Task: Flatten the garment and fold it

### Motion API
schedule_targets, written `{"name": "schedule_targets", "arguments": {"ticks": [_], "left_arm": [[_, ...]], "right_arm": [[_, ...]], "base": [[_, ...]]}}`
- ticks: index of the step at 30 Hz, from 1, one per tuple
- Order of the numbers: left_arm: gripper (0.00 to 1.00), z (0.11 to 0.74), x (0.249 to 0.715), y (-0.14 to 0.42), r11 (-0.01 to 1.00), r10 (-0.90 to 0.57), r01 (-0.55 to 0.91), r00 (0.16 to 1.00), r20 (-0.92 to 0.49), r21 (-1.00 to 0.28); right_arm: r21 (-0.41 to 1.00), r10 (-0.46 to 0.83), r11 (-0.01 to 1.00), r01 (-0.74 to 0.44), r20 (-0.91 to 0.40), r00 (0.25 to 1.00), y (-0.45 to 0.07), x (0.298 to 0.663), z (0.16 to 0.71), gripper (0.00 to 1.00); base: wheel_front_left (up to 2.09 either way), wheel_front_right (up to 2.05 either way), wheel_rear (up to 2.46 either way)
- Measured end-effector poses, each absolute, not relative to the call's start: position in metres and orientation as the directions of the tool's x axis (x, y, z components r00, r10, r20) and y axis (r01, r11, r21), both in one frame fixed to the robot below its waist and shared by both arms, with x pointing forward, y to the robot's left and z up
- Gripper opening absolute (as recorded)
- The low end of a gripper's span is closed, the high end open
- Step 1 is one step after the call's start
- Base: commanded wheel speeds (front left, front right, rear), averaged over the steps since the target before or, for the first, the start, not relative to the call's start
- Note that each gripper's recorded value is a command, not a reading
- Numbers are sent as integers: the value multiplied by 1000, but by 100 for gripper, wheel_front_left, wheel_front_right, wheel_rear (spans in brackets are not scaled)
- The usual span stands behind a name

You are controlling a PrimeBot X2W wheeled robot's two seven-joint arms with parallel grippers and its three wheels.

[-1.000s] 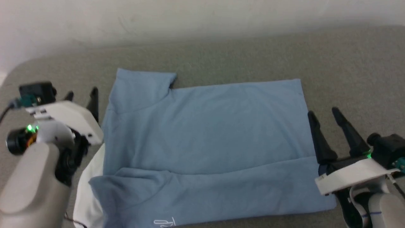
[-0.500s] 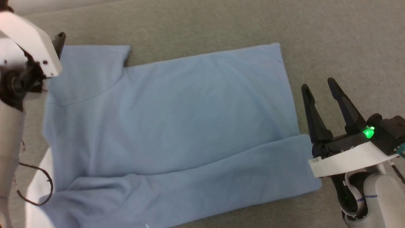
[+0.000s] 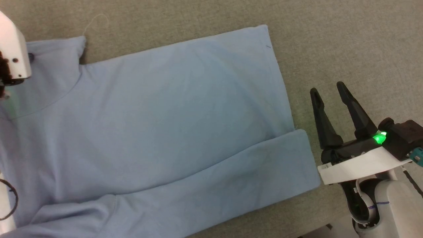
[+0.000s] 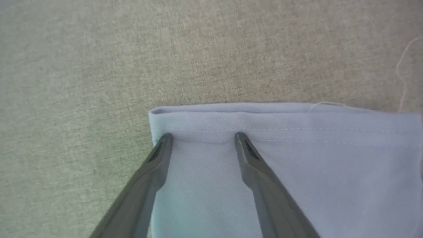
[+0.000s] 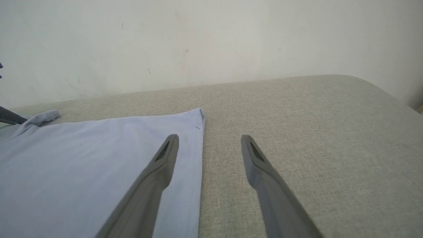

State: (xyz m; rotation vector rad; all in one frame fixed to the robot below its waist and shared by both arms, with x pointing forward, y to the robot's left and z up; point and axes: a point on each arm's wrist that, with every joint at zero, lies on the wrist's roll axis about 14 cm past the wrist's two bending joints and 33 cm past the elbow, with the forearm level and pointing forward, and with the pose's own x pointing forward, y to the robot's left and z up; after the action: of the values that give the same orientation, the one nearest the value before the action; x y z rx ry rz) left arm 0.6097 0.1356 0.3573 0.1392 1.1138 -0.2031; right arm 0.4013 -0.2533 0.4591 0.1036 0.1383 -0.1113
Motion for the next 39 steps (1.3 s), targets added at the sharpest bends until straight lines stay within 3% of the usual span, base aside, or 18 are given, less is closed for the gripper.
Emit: {"name": "schedule_targets", "arguments": {"ticks": [1, 2, 3, 8, 13, 19, 26, 32, 39], "left_arm": [[44, 355, 609, 134, 972, -93, 235, 412, -907, 7], [26, 354, 608, 132, 971, -101, 237, 401, -911, -3], [0, 353, 607, 130, 971, -109, 239, 394, -913, -12], [0, 354, 606, 125, 969, -127, 247, 397, -909, -28], [0, 361, 606, 126, 970, -139, 242, 457, -878, -28], [0, 375, 606, 125, 972, -169, 230, 544, -822, -47], [0, 398, 603, 117, 962, -253, 242, 627, -737, -124], [0, 416, 608, 126, 959, -267, 255, 682, -680, -121], [0, 410, 607, 134, 958, -272, 263, 692, -669, -117]], "right_arm": [[95, -105, 988, 120, -148, 983, -254, 401, 458, 100], [95, -105, 988, 120, -152, 983, -254, 401, 457, 100], [99, -105, 988, 121, -156, 982, -254, 401, 455, 100], [89, -76, 992, 92, -171, 982, -253, 408, 454, 100], [59, -51, 996, 62, -175, 983, -264, 423, 465, 100], [139, 17, 990, 28, -310, 951, -267, 456, 453, 100], [213, 125, 977, -7, -546, 829, -254, 495, 419, 100], [242, 191, 970, -36, -657, 730, -236, 526, 400, 100], [217, 194, 975, -43, -748, 634, -227, 541, 370, 100]], "base": [[0, 0, 0], [0, 0, 0], [0, 0, 0], [0, 0, 0], [0, 0, 0], [0, 0, 0], [0, 0, 0], [0, 0, 0], [0, 0, 0]]}}
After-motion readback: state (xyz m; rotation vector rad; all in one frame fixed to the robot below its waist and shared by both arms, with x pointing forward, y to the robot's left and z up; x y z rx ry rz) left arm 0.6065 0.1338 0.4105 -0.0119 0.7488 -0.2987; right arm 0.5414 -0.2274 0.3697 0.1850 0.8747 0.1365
